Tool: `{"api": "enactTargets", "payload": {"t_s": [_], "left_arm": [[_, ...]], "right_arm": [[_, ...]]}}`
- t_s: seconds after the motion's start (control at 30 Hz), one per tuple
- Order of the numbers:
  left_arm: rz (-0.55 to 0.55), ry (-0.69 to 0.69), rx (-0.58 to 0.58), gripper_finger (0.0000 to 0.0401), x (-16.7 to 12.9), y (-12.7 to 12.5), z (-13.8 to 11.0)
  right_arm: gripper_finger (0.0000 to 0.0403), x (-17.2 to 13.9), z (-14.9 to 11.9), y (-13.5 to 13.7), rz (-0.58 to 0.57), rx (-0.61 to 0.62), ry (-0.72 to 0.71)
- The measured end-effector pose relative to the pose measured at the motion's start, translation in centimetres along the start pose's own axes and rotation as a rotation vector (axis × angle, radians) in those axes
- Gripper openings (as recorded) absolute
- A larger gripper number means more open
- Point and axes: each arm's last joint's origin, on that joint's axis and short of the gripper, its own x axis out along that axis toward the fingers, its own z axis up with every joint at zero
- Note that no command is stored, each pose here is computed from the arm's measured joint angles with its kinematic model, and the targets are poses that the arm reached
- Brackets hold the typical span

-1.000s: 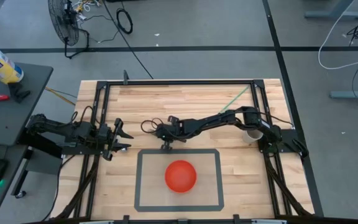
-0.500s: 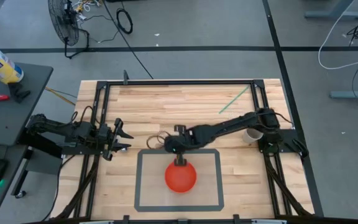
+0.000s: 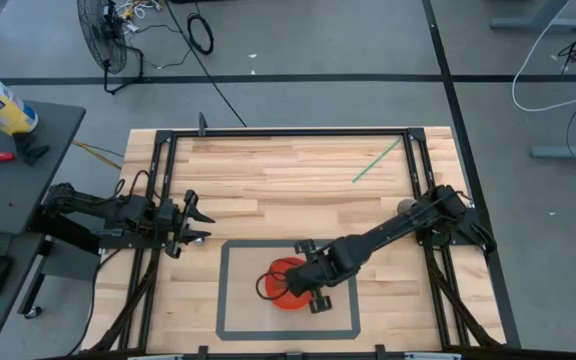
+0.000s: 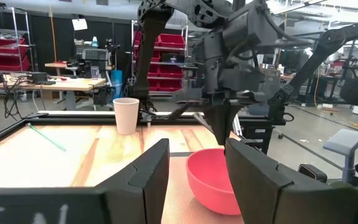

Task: Pick & Place Utensil
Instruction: Put the black fork into the orange bowl

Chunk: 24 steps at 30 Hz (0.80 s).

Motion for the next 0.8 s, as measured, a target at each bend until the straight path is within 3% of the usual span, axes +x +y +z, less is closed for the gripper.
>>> {"api": "enactTargets", "payload": {"t_s": [0.27,0.57,0.8], "left_arm": [[0.0,0.0,0.0,0.0163,0.0,0.0,0.0],[0.0,0.0,0.0,0.0163,0.0,0.0,0.0],[0.0,0.0,0.0,0.0163,0.0,0.0,0.0]], "right_arm": [[0.0006,-0.7,0.8,0.2,0.056,0.037,0.001],[0.0006,1.1,2.7,0.4,-0.033,-0.055,0.174],[0.0006,2.3,3.1,0.3,-0.009,-0.089,0.193]]}}
